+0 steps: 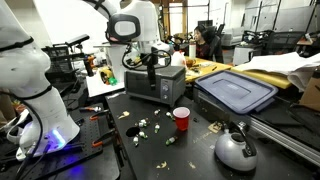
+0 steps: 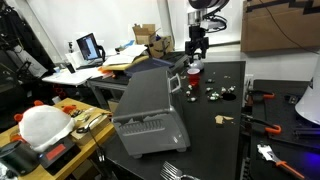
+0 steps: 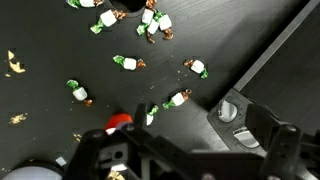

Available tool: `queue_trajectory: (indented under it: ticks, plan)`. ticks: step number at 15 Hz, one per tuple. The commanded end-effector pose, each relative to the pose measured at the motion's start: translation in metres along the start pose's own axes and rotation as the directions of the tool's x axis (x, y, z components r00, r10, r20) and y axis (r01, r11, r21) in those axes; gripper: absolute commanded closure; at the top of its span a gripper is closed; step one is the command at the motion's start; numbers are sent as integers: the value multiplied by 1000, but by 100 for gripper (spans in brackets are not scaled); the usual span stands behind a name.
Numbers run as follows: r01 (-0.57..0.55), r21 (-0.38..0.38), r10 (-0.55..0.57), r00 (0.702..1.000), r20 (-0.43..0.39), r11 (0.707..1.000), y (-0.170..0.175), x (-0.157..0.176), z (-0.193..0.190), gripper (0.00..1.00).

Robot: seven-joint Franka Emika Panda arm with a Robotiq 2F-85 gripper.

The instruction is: Put one piece of candy in the red cup.

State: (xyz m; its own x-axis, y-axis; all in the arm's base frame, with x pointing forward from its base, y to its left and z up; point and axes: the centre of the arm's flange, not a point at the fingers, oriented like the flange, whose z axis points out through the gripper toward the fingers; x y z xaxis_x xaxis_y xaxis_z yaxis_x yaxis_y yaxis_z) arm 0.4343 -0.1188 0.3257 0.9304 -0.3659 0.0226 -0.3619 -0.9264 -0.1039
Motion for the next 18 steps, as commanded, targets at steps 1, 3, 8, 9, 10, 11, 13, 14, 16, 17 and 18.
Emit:
queue_trajectory:
  ticks: [1,3,8,9,10,11,13,14,16,17,18]
  plan:
    - [-92,-27,91,996,-24,995,-1,-4,30,0]
    - [-142,-41,141,989,-40,989,0,-4,45,0]
    - [-332,-56,327,941,-87,942,-2,-1,73,0]
    - [-371,-54,365,926,-94,927,-2,0,77,0]
    - [-414,-51,407,907,-110,909,-3,2,81,0]
    - [-453,-46,445,887,-123,890,-4,2,85,0]
    - [-526,-35,516,844,-148,850,-4,7,94,0]
    - [-553,-25,541,824,-169,833,-5,9,100,0]
    - [-590,-13,575,792,-206,807,-6,13,110,0]
    - [-608,-9,590,775,-226,794,-7,13,115,0]
    - [-620,-5,600,762,-243,785,-10,13,120,0]
